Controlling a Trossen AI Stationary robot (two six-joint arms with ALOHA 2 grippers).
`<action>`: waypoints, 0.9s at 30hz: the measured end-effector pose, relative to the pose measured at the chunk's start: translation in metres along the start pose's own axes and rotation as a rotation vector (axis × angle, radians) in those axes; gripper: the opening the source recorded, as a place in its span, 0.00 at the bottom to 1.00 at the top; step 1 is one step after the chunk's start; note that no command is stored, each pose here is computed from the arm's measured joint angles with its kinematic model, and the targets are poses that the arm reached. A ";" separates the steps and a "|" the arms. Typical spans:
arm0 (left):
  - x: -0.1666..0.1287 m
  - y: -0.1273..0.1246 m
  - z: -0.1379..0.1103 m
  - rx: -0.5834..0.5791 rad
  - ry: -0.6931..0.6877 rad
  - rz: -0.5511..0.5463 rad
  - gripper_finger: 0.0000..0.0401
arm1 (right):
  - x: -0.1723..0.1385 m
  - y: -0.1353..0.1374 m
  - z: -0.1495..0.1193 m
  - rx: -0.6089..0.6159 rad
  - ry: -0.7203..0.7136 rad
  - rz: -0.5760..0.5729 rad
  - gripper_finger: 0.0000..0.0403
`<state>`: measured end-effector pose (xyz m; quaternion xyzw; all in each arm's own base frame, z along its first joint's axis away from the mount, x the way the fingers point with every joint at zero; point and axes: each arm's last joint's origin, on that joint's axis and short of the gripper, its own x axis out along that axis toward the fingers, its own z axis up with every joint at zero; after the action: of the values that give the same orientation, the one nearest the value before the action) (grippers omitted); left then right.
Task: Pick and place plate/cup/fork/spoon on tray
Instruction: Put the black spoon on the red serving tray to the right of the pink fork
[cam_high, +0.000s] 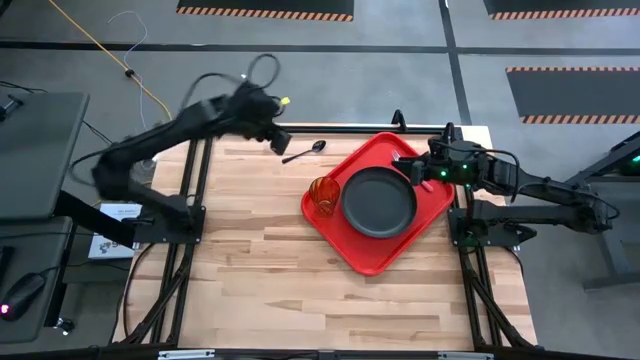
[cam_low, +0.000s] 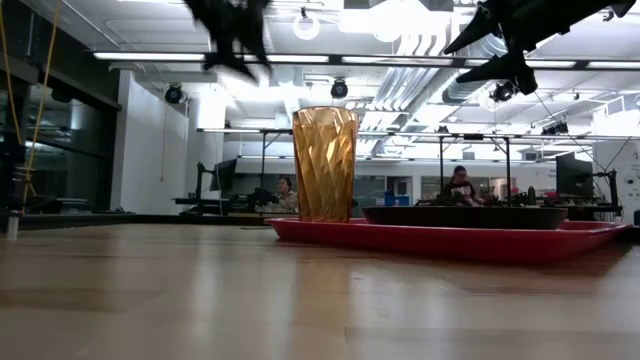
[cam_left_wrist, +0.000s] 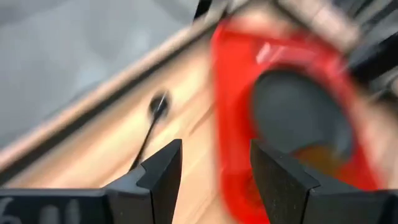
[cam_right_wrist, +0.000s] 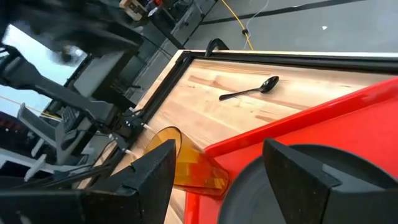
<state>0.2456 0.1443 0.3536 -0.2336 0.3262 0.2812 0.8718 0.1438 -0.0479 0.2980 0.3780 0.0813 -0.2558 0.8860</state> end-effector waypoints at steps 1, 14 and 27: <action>0.019 0.012 -0.001 -0.010 0.070 0.007 0.44 | 0.000 0.000 0.000 0.006 0.000 0.000 0.57; 0.181 0.071 -0.032 0.094 0.320 -0.027 0.44 | 0.000 0.000 0.000 0.053 0.000 0.000 0.57; 0.238 0.084 -0.058 0.096 0.379 0.012 0.43 | 0.000 -0.001 0.001 0.126 -0.031 -0.028 0.57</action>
<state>0.3159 0.2521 0.1286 -0.2386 0.4990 0.2213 0.8032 0.1434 -0.0491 0.2980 0.4278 0.0566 -0.2788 0.8580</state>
